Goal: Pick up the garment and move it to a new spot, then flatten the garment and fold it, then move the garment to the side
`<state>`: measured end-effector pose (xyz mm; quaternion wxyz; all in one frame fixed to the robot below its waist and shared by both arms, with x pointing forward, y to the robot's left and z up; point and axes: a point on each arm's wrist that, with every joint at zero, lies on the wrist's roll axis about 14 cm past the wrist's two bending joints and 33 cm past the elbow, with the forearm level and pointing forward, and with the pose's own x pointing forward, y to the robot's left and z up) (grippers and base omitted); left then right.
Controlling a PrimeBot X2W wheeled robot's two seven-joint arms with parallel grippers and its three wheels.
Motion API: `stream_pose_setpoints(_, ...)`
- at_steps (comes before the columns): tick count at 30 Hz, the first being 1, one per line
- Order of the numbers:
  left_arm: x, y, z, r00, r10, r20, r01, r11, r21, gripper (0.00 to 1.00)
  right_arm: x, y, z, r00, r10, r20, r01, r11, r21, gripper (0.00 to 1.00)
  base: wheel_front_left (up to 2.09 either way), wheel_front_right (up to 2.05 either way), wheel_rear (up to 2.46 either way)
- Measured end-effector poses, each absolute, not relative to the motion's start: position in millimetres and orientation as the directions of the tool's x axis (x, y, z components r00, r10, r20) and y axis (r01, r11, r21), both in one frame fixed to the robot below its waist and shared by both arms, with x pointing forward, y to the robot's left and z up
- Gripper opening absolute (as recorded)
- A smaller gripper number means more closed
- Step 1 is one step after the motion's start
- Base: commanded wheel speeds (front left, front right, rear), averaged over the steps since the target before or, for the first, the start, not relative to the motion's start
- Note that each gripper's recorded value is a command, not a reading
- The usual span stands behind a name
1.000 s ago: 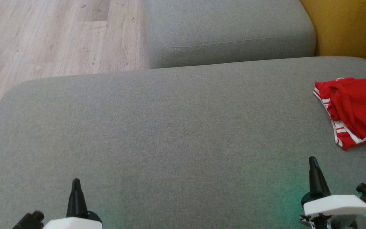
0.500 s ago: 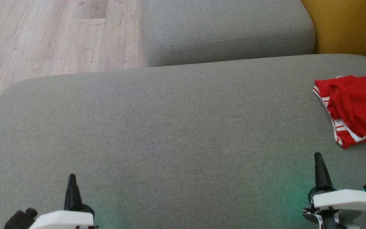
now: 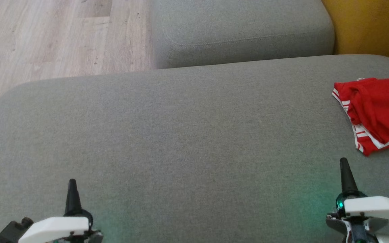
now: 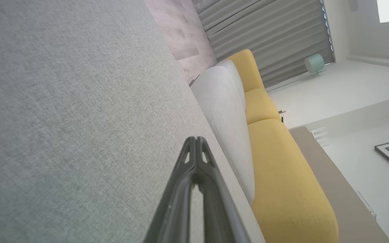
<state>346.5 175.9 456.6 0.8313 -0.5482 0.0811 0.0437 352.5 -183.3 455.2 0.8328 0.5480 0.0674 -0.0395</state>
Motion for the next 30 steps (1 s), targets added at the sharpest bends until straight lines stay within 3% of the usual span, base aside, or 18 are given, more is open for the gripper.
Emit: stream_pose_setpoints(30,369,184,473,0.993,-0.030,-0.114,-0.112,0.061,-0.992,0.00,370,-201,472,0.994,-0.022,-0.108,0.109,0.056,0.992,0.00,0.00,0.00,0.00)
